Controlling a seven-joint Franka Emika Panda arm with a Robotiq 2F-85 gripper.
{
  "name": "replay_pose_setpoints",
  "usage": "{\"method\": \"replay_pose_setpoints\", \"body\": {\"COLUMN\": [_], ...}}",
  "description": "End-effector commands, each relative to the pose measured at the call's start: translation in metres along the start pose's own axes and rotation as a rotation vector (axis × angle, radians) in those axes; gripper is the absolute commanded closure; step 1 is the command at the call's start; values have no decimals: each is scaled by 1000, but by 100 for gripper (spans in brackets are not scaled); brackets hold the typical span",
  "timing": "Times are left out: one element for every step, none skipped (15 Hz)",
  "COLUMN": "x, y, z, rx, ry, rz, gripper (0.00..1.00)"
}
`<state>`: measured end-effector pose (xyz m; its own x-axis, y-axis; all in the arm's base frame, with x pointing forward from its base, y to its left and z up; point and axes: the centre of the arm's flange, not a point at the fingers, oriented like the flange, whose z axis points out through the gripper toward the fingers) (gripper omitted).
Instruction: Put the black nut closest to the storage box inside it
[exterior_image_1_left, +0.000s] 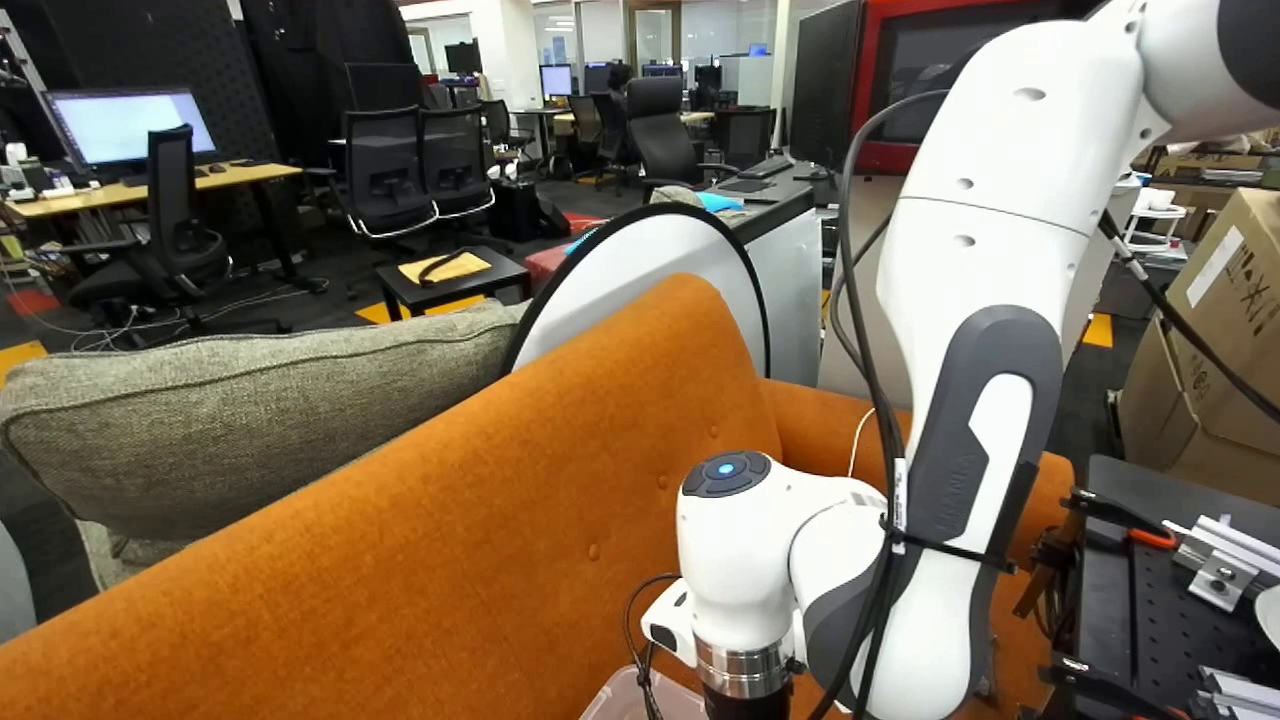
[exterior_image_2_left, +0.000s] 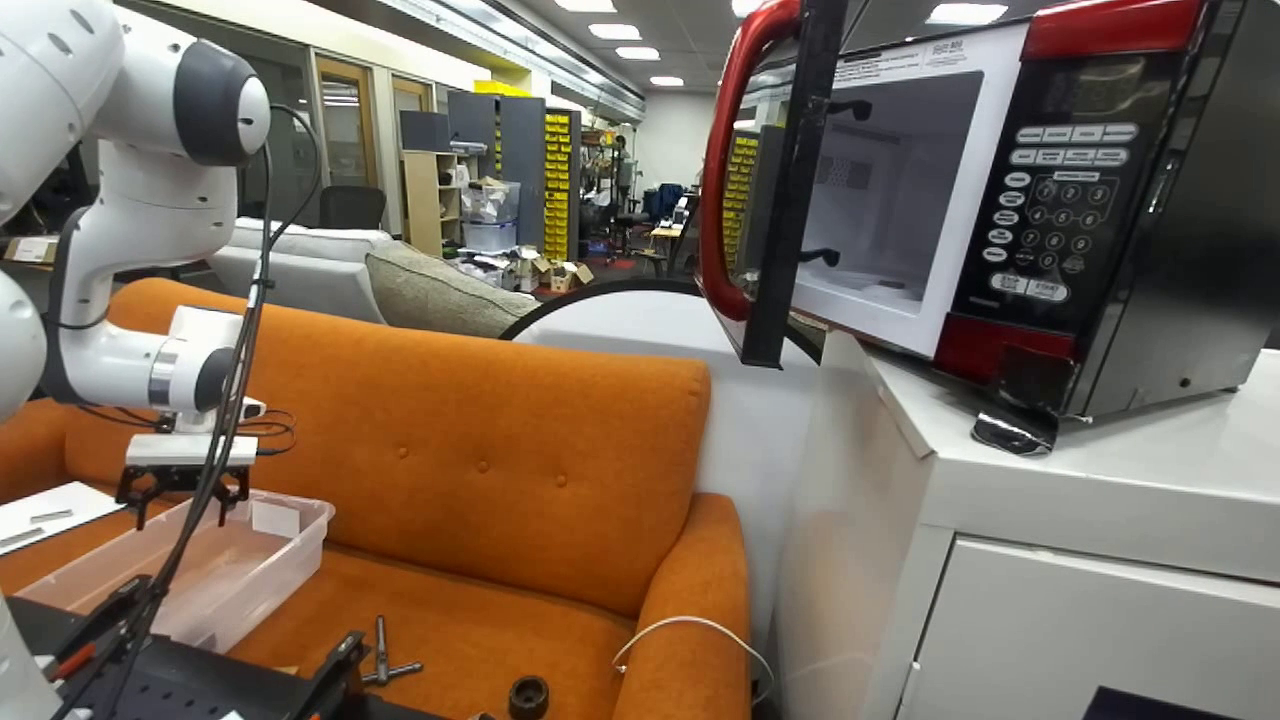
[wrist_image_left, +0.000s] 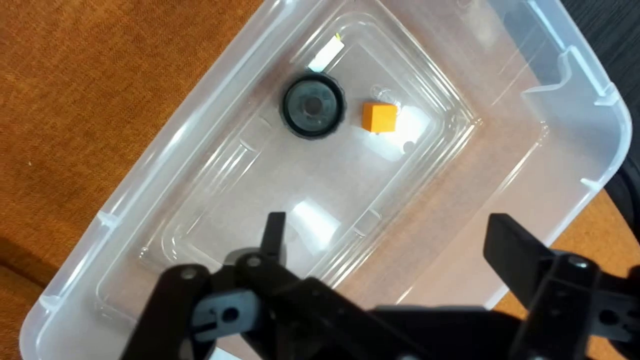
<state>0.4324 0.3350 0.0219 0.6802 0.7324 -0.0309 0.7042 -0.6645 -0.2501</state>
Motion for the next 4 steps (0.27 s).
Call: {"method": "replay_pose_setpoints", "body": {"x": [-1,-1,-1,-1], "y": [0,0,0,0], "z": [0,1,1,1], "rx": [0,1,1,1], "ry": [-2,-3,-3,-3], "rz": [0,0,0,0], "gripper": [0,0,0,0]}}
